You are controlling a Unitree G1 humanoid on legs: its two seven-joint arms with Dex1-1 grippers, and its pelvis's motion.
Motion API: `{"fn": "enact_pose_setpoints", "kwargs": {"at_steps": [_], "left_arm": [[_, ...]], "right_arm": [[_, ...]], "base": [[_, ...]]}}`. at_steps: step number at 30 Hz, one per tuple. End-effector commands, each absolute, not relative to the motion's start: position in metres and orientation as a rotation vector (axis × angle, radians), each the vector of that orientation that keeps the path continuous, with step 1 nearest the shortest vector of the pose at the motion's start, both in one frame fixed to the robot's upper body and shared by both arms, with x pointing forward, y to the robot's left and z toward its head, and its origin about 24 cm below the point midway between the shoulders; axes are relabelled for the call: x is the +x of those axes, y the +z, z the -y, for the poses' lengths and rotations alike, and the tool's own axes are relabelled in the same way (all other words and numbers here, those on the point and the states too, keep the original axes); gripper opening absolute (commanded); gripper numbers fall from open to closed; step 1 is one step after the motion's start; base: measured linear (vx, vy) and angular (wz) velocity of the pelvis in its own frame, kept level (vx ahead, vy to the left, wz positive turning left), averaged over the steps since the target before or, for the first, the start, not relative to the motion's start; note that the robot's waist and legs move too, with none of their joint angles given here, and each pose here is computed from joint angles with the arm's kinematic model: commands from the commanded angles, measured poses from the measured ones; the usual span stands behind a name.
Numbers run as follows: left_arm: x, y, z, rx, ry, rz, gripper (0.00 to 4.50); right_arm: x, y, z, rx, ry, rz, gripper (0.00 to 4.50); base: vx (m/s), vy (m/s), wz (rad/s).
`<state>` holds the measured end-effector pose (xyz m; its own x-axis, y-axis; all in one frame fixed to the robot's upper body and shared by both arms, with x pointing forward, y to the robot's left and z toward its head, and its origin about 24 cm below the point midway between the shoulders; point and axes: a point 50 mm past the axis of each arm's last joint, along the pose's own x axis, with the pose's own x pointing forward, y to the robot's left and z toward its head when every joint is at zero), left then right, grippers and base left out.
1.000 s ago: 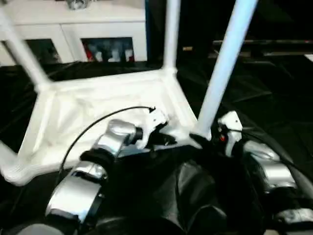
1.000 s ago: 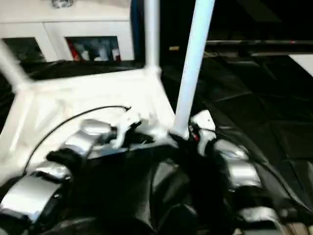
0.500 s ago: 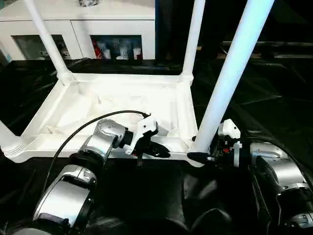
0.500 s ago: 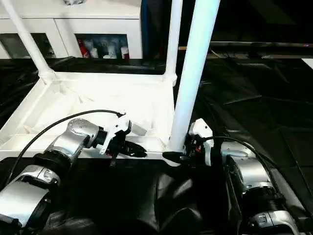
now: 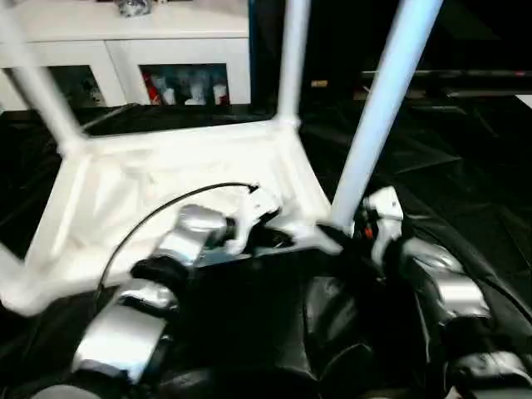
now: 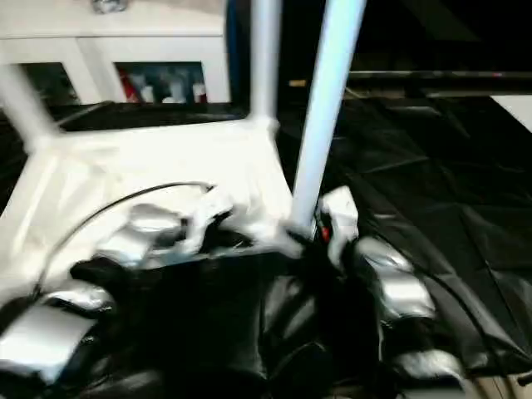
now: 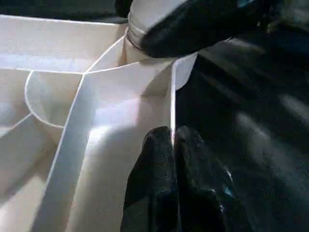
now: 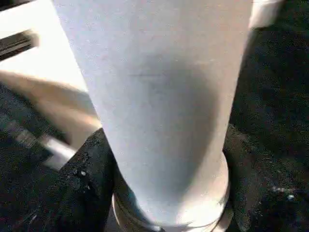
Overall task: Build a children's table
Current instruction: Rotate leg to tighten
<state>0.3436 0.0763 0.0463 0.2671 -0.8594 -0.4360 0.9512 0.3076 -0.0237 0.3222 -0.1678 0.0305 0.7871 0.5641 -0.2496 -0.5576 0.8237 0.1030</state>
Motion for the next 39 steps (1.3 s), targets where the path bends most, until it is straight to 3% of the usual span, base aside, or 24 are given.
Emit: {"fn": "enact_pose_setpoints", "kwargs": {"at_steps": [1, 4, 8, 11, 14, 16, 24, 29, 36, 39], "left_arm": [[0.349, 0.055, -0.056, 0.229, -1.198, -0.346, 0.0], [0.35, 0.057, -0.037, 0.214, -1.151, -0.335, 0.0], [0.349, 0.059, -0.027, 0.213, -1.164, -0.32, 0.0], [0.348, 0.06, -0.029, 0.215, -1.187, -0.316, 0.0], [0.348, 0.059, -0.032, 0.225, -1.206, -0.313, 0.0], [0.346, 0.058, -0.039, 0.231, -1.245, -0.312, 0.0], [0.338, 0.058, -0.069, 0.255, -1.412, -0.334, 0.0], [0.33, 0.058, -0.088, 0.246, -1.553, -0.383, 0.0], [0.326, 0.059, -0.101, 0.233, -1.615, -0.431, 0.0], [0.326, 0.06, -0.103, 0.234, -1.614, -0.425, 0.0]], "right_arm": [[0.32, 0.002, 0.168, 0.057, 0.406, -0.411, 2.72], [0.326, -0.002, 0.147, 0.09, 0.324, -0.41, 2.72], [0.327, 0.002, 0.118, 0.044, 0.424, -0.371, 2.72], [0.325, 0.007, 0.112, 0.097, 0.518, -0.331, 3.42], [0.324, 0.01, 0.114, 0.122, 0.543, -0.321, 3.64], [0.323, 0.014, 0.119, 0.076, 0.618, -0.302, 3.86], [0.303, 0.031, 0.146, -0.002, 0.958, -0.271, 3.86], [0.286, 0.037, 0.168, -0.072, 1.165, -0.33, 3.86], [0.28, 0.035, 0.177, -0.122, 1.242, -0.395, 3.86], [0.281, 0.037, 0.174, -0.089, 1.235, -0.379, 3.53]], "base": [[0.0, 0.0, 0.0], [0.0, 0.0, 0.0], [0.0, 0.0, 0.0], [0.0, 0.0, 0.0], [0.0, 0.0, 0.0], [0.0, 0.0, 0.0], [0.0, 0.0, 0.0], [0.0, 0.0, 0.0], [0.0, 0.0, 0.0], [0.0, 0.0, 0.0]]}}
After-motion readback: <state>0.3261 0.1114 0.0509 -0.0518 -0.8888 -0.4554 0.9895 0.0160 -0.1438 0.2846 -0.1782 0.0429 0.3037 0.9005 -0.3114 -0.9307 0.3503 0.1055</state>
